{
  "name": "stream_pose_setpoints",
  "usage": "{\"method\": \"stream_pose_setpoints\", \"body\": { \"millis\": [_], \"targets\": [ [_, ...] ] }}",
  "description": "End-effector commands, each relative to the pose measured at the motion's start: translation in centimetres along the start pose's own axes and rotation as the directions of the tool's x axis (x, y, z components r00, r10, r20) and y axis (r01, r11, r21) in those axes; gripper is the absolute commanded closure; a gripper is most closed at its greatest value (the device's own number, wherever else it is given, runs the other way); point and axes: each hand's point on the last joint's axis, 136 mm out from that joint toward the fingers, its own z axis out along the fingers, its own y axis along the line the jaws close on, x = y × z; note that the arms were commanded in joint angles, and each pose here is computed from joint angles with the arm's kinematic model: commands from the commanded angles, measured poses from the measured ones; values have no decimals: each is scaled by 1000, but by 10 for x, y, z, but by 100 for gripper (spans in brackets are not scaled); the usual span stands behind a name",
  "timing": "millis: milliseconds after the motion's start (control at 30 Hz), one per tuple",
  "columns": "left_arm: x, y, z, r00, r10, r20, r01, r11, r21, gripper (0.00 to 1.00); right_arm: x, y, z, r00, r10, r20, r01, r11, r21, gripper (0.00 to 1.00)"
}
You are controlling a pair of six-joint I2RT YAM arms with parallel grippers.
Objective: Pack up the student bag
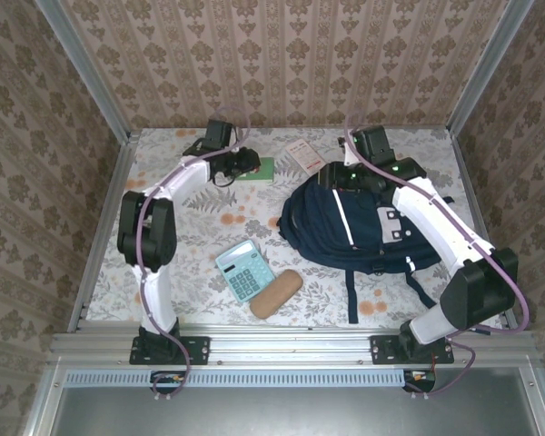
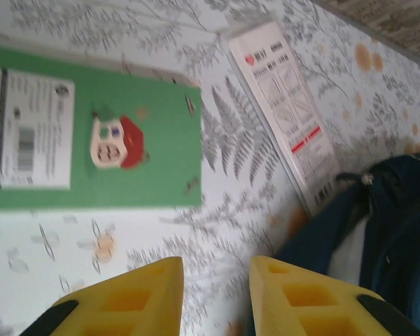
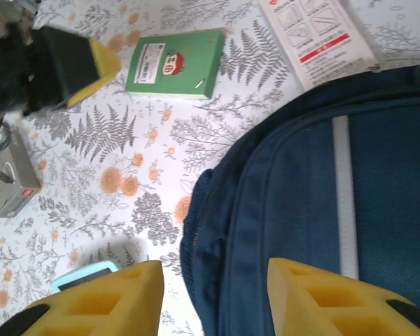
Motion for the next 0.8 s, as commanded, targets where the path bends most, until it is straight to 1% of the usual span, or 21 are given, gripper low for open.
{"method": "stream_pose_setpoints", "body": {
  "millis": [0,67,167,333,400,533,667,767],
  "targets": [
    [-9,15,22,999,1,-41,-1,1000,11,71,0,15,0,999,22,35,-22,1000,-9,57],
    [-22,23,34,999,-13,-33,13,1000,11,72,6,25,6,1000,16,22,-15,1000,-19,56],
    [-32,32,51,999,-32,-34,32,999,2,72,15,33,13,1000,4,-2,-4,1000,-17,57],
    [-30,53,77,994,-73,-76,69,996,-53,72,25,40,18,1000,13,-23,-14,1000,-23,56],
    [-22,64,85,990,-103,-98,96,993,-75,73,27,40,21,999,12,-31,-12,1000,-20,56],
    [1,86,86,977,-154,-148,133,981,-140,74,27,40,23,999,10,-34,-10,1000,-17,56],
    [28,104,74,967,-193,-164,161,969,-189,75,27,40,30,999,11,-45,-12,1000,-14,56],
    [49,113,60,961,-226,-161,189,959,-213,76,23,47,39,999,11,-39,-12,999,-43,57]
  ]
}}
